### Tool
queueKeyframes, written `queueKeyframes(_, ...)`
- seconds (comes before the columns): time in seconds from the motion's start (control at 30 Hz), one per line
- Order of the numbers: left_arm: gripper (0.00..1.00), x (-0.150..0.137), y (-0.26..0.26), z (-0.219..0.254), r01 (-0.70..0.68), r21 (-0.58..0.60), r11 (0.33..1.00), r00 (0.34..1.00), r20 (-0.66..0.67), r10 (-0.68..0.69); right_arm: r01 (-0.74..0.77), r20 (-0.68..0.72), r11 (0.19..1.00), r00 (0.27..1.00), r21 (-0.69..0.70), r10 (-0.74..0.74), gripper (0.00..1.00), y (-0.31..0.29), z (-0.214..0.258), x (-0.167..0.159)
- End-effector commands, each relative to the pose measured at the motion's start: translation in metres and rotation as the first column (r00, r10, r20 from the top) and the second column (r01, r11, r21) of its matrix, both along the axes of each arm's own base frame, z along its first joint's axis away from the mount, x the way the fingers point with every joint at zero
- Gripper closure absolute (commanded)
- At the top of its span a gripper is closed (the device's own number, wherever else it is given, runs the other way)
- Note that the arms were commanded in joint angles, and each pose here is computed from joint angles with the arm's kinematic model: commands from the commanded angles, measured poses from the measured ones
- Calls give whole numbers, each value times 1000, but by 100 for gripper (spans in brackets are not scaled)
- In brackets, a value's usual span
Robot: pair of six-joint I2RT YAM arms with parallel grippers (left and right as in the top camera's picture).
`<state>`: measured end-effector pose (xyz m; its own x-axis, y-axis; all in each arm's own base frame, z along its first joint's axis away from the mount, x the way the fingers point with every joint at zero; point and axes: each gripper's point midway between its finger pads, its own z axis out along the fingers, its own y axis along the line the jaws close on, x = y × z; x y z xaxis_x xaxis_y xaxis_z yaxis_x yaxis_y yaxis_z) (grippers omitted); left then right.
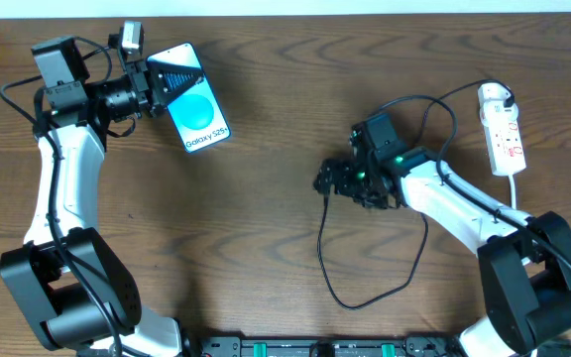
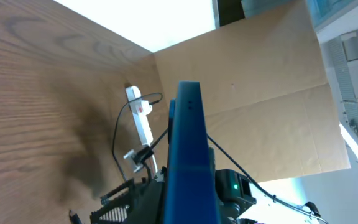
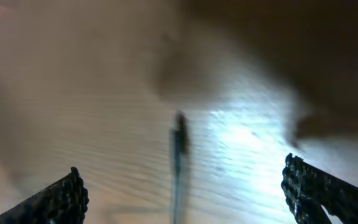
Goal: Plug charger to phone and switch on socket
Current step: 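Move the right gripper down to the black cable's plug end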
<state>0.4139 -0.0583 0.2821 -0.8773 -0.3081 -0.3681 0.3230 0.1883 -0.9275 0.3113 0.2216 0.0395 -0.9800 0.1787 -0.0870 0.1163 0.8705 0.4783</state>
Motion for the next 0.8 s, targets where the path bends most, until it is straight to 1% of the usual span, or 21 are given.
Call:
queueKeyframes(0.0,93,-3,0,4,23,-2,1000,999,49,-23,-24,37,985,999,-168,31,1,-11,-6,-8)
queueKeyframes(0.1,92,-3,0,4,24,1,1000,998,58,-24,-53,39,973,997,-226,64,1,-7,-9,-19)
queueKeyframes(0.23,93,-3,0,4,24,1,1000,998,57,-24,-68,38,968,996,-242,79,1,1,-10,-27)
queueKeyframes(0.4,92,-3,0,4,24,1,1000,998,56,-24,-72,34,953,996,-296,86,1,2,-13,-37)
queueKeyframes(0.6,92,-4,-1,3,25,-2,1000,999,46,-25,-51,39,934,997,-355,70,1,2,-17,-46)
queueKeyframes(0.67,93,-4,-1,3,25,-3,1000,999,44,-25,-35,46,928,997,-370,56,3,2,-18,-46)
queueKeyframes(0.77,92,-4,-1,2,25,-3,1000,999,42,-25,-17,55,923,998,-384,41,3,2,-22,-45)
